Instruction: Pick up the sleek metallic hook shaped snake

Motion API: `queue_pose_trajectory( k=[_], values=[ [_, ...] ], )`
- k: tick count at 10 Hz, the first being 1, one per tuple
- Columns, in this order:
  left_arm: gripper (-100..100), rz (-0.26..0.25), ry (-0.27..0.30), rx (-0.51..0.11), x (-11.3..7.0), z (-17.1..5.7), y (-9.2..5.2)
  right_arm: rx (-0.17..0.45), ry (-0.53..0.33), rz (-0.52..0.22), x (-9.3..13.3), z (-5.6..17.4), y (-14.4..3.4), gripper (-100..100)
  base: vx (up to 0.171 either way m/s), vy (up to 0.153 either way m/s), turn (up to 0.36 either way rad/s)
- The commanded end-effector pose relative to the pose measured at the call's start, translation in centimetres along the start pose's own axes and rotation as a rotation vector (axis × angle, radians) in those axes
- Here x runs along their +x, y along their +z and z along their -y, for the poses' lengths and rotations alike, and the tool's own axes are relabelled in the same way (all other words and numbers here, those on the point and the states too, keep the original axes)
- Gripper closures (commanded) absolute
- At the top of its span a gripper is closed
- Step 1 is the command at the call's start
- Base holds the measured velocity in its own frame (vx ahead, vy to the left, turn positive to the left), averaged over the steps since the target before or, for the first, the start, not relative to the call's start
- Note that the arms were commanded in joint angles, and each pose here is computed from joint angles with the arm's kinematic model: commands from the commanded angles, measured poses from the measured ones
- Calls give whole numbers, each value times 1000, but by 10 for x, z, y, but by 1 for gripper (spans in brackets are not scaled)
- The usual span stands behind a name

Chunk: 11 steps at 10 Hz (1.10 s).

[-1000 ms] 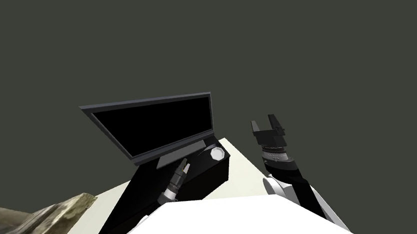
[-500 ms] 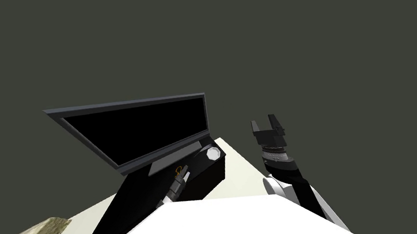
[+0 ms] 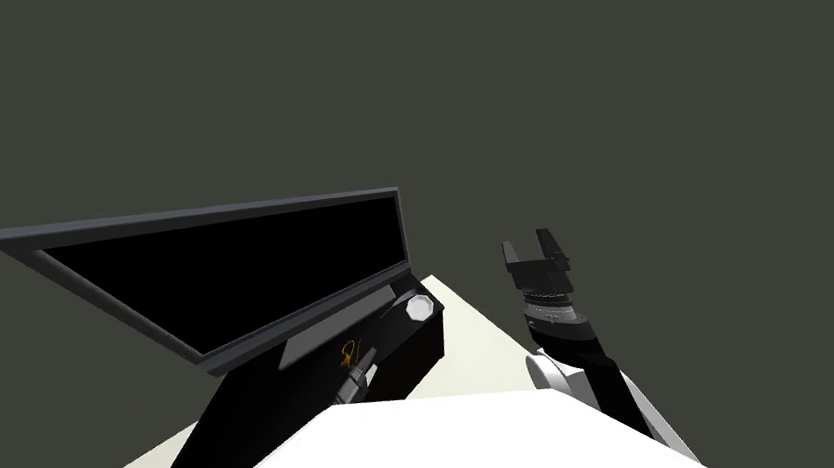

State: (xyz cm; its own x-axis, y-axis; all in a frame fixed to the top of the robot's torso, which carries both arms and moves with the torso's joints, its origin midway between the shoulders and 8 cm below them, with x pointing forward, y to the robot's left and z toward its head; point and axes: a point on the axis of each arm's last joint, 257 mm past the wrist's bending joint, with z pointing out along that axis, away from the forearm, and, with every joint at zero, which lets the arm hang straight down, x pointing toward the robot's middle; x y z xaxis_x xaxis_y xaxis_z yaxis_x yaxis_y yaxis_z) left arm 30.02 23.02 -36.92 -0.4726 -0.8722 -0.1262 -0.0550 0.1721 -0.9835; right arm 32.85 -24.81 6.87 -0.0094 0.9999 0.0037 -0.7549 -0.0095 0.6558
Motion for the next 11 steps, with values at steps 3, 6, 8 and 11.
queue_pose_trajectory(
  k=[3, 6, 8, 11],
  values=[
    [-100, -27, -9, -122, 2, -49, -28, 0, 0, 0, 0, 0, 0, 0, -3, 12, -149],
    [-100, -79, -16, -271, 4, -102, -69, 0, 0, 0, 0, 0, 0, 0, -1, 24, -268],
    [-100, -90, -17, -380, -2, -138, -103, 0, 0, 0, 0, 0, 0, 0, 6, 35, -288],
    [-100, -120, -19, -517, -9, -176, -151, 0, 0, 0, 0, 0, 0, 0, 7, 31, -305]
  ],
)
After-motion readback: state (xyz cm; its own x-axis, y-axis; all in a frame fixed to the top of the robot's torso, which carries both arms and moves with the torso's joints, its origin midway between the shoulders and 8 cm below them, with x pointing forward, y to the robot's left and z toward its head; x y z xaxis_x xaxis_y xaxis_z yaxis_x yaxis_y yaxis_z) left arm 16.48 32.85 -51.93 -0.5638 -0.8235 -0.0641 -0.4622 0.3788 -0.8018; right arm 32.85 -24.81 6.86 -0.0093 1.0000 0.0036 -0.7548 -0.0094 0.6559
